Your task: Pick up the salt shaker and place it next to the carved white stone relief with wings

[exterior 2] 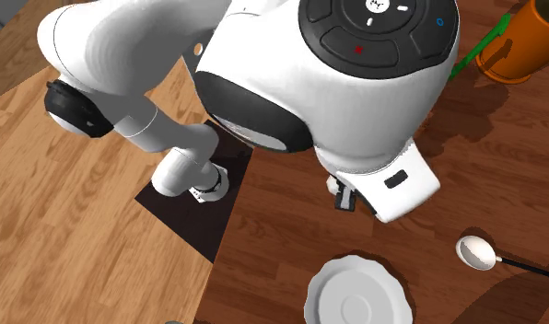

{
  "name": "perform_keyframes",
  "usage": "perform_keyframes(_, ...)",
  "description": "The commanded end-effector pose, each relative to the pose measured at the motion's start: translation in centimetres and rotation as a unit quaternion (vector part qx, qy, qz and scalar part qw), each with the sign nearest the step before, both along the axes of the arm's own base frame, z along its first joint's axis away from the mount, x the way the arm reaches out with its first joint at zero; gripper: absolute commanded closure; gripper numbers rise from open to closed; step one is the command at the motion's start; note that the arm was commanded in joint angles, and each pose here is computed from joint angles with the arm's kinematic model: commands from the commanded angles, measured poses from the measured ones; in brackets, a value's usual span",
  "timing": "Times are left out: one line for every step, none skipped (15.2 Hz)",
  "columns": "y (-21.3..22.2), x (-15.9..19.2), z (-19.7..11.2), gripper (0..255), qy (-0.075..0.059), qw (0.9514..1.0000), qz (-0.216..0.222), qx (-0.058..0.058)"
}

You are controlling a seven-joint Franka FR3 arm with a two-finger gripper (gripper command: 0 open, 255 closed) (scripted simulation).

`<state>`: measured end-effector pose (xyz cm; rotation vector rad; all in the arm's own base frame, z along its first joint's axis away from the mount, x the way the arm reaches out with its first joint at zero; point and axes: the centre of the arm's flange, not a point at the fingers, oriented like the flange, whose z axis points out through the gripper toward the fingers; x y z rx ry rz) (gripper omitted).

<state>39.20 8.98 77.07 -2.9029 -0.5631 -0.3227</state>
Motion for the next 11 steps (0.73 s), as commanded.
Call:
perform_keyframes(-2.4, 0.6, 0.1, 255, 0.0, 1.0, 0.001, 0.0)
perform_keyframes(-3.7, 1.0, 0.1, 255, 0.0, 1.0, 0.001, 0.0)
perform_keyframes(-4.9, 1.4, 0.1, 255, 0.0, 1.0, 0.001, 0.0)
perform_keyframes(-6.2, 1.9, 0.1, 255, 0.0, 1.0, 0.001, 0.0)
perform_keyframes(-7.4, 2.3, 0.1, 255, 0.0, 1.0, 0.001, 0.0)
perform_keyframes(-8.7, 2.7, 0.1, 255, 0.0, 1.0, 0.001, 0.0)
perform_keyframes(-9.9, 3.2, 0.1, 255, 0.0, 1.0, 0.001, 0.0)
perform_keyframes(-11.2, 3.6, 0.1, 255, 0.0, 1.0, 0.001, 0.0)
perform_keyframes(-12.4, 4.0, 0.1, 255, 0.0, 1.0, 0.001, 0.0)
perform_keyframes(-13.7, 4.5, 0.1, 255, 0.0, 1.0, 0.001, 0.0)
perform_keyframes(-14.9, 4.9, 0.2, 255, 0.0, 1.0, 0.001, 0.0)
